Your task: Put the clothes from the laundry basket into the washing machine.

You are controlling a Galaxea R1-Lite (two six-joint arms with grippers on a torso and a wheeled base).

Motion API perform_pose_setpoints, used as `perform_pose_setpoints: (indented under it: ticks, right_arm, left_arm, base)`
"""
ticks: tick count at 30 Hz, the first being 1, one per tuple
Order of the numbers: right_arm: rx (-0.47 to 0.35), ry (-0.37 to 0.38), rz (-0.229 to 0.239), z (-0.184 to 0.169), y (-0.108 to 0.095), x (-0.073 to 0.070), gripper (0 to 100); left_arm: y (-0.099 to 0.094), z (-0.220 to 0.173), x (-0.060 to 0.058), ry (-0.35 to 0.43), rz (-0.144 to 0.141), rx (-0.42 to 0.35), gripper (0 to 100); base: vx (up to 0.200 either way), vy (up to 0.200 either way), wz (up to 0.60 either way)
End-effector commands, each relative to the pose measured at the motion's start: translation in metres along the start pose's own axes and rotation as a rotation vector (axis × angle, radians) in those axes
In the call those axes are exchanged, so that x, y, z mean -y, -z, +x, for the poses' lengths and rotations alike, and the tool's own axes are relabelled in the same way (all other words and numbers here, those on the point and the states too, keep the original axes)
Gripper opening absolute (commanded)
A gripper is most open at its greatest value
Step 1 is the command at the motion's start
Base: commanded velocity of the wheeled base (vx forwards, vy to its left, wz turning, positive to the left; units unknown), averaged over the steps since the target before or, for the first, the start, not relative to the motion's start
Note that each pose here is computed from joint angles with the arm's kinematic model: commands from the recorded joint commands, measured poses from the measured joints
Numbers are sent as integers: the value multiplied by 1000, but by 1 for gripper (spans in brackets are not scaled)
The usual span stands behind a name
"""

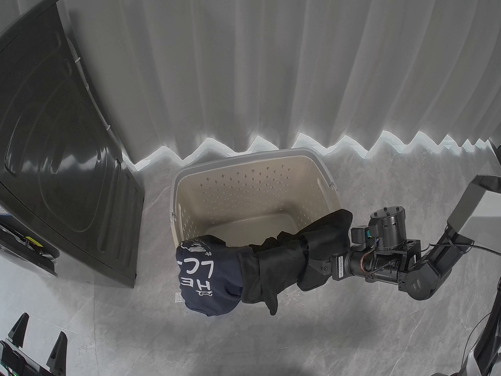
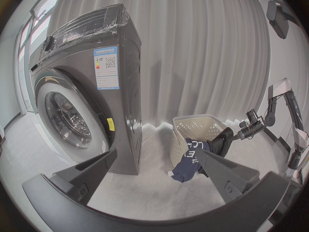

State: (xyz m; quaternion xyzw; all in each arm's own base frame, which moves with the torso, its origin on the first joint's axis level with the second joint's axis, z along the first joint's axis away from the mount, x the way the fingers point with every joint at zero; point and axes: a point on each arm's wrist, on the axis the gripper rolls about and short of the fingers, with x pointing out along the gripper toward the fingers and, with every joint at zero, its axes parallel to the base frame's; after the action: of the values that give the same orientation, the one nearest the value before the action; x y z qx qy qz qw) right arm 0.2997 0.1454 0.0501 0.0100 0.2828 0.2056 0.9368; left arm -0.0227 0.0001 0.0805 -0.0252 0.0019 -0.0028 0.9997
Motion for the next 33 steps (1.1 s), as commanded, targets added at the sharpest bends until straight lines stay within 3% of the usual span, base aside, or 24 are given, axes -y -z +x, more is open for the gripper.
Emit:
perform_pose_setpoints:
  ticks: [1, 4, 5, 20, 22, 28, 33]
  right_arm:
    - [1, 6, 4, 16, 4, 4, 100]
    - [16, 3, 5, 18, 3, 4, 100]
    - [27, -4, 4, 18, 3, 4, 0]
    - [59, -100, -30, -10, 13, -17, 0]
    - [82, -110, -34, -22, 12, -19, 0]
    - [264, -156, -40, -73, -18, -28, 0]
    - [297, -166, -37, -88, -23, -30, 0]
  left_arm:
    - [5, 0, 0, 0, 0, 2, 100]
    - [5, 0, 0, 0, 0, 2, 100]
    - [5, 0, 0, 0, 0, 2, 100]
    - [5, 0, 0, 0, 0, 2, 100]
    - [5, 0, 0, 0, 0, 2, 100]
    - [5, 0, 0, 0, 0, 2, 100]
    - [5, 0, 0, 0, 0, 2, 100]
  base:
    - [0, 0, 0]
    - [0, 0, 0]
    - [0, 0, 0]
    - [0, 0, 0]
    - [0, 0, 0]
    - [0, 0, 0]
    - [0, 0, 0]
